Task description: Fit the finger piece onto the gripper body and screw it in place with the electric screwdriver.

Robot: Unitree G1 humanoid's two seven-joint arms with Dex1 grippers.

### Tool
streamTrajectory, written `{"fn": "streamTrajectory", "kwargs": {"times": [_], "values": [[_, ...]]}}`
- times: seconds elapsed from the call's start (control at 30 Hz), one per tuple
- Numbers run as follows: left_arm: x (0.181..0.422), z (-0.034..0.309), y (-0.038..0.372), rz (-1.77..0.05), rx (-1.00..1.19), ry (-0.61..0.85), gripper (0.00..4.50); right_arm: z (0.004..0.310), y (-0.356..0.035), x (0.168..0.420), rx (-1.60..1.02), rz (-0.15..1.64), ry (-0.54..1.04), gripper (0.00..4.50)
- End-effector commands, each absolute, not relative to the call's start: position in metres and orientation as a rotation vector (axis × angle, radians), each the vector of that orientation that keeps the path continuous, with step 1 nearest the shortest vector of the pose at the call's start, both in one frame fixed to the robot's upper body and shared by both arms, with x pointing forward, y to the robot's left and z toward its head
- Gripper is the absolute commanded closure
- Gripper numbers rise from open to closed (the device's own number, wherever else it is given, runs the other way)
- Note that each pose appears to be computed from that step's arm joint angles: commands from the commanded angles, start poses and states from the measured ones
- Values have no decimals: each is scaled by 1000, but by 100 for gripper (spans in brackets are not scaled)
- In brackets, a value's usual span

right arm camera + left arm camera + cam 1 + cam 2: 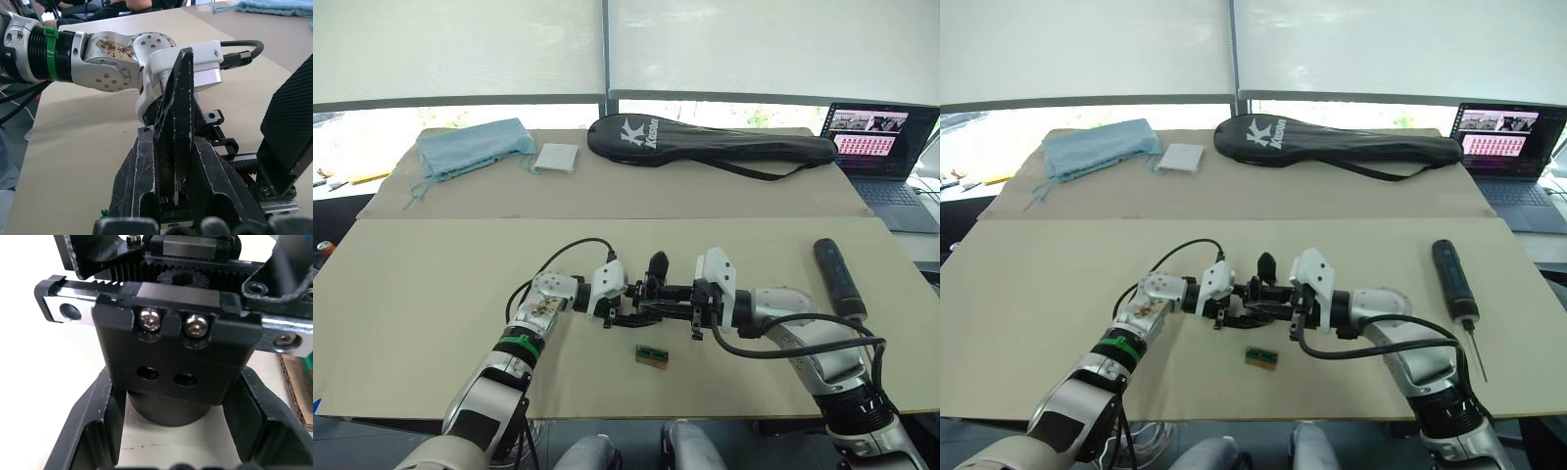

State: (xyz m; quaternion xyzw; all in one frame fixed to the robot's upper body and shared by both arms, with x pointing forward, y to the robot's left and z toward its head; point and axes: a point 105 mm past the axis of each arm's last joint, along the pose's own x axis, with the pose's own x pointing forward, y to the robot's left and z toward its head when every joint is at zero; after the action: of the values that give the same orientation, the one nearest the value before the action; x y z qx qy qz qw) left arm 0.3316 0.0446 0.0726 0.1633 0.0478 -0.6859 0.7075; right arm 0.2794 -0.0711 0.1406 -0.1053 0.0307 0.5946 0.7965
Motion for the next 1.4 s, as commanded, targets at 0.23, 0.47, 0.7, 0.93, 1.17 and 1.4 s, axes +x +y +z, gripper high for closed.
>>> {"fn": "streamTrajectory", "kwargs": {"times": [0.23, 0.47, 0.7, 0.93, 1.17, 1.4], "values": [[330, 66, 51, -1510, 373, 139, 222, 149, -67, 280, -239, 1297, 21, 411], [331, 63, 52, -1499, 371, 147, 222, 180, -60, 270, -259, 1359, -143, 168], [333, 60, 55, -1472, 334, 171, 172, 190, -70, 265, -274, 1368, -183, 1], [335, 59, 62, -1427, 320, 168, 7, 208, -82, 260, -244, 1367, -266, 0], [328, 67, 101, -1380, 241, 146, 7, 227, -115, 243, -213, 1272, -329, 0], [318, 111, 145, -1346, 190, 44, 7, 208, -186, 221, -214, 928, -198, 0]]}}
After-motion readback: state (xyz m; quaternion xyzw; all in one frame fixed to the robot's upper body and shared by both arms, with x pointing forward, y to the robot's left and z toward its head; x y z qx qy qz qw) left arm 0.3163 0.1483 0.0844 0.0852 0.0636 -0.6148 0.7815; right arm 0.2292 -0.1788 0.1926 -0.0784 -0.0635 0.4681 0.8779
